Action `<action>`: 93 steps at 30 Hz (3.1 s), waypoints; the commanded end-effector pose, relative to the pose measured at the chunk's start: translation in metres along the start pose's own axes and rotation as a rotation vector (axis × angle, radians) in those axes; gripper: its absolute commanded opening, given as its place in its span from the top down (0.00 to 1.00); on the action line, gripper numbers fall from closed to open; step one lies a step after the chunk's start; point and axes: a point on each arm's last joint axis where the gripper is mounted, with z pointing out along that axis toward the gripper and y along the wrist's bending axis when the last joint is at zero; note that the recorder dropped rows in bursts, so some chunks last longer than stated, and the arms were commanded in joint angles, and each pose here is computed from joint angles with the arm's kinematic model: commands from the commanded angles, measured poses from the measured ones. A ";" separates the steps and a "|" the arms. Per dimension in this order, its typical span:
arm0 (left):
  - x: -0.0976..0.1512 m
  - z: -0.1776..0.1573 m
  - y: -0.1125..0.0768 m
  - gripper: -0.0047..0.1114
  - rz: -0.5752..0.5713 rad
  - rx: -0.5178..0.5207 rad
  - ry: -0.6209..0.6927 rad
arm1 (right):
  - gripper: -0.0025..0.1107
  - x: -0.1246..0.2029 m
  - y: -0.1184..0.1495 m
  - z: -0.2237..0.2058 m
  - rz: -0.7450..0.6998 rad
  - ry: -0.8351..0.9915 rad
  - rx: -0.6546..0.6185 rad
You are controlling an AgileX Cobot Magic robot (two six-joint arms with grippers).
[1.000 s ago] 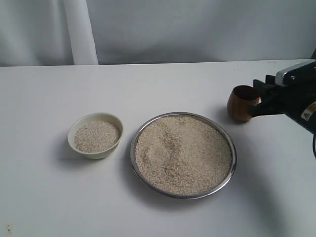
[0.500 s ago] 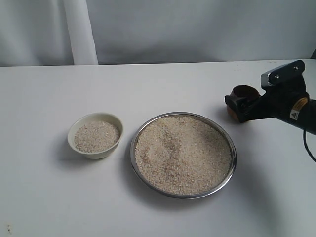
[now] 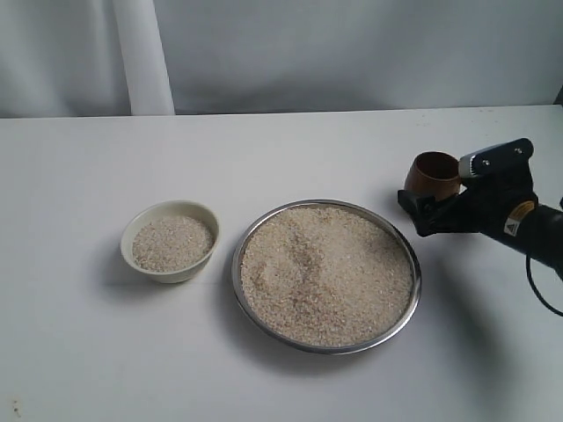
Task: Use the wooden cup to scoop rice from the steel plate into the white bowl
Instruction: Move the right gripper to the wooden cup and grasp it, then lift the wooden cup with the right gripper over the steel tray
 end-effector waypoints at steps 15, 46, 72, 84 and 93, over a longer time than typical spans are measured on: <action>0.000 0.000 0.000 0.96 -0.006 0.007 0.000 | 0.05 0.014 -0.014 0.036 -0.024 -0.091 0.014; 0.000 0.000 0.000 0.96 -0.006 0.007 0.000 | 0.73 0.020 -0.021 0.056 -0.004 -0.104 0.003; 0.000 0.000 0.000 0.96 -0.006 0.007 0.000 | 0.98 -0.164 0.048 -0.044 -0.284 0.069 0.072; 0.000 0.000 0.000 0.96 -0.006 0.007 0.000 | 0.98 -0.225 0.136 -0.075 -0.790 0.428 0.225; 0.000 0.000 0.000 0.96 -0.006 0.007 0.000 | 0.98 -0.179 0.166 -0.022 -1.127 0.860 0.188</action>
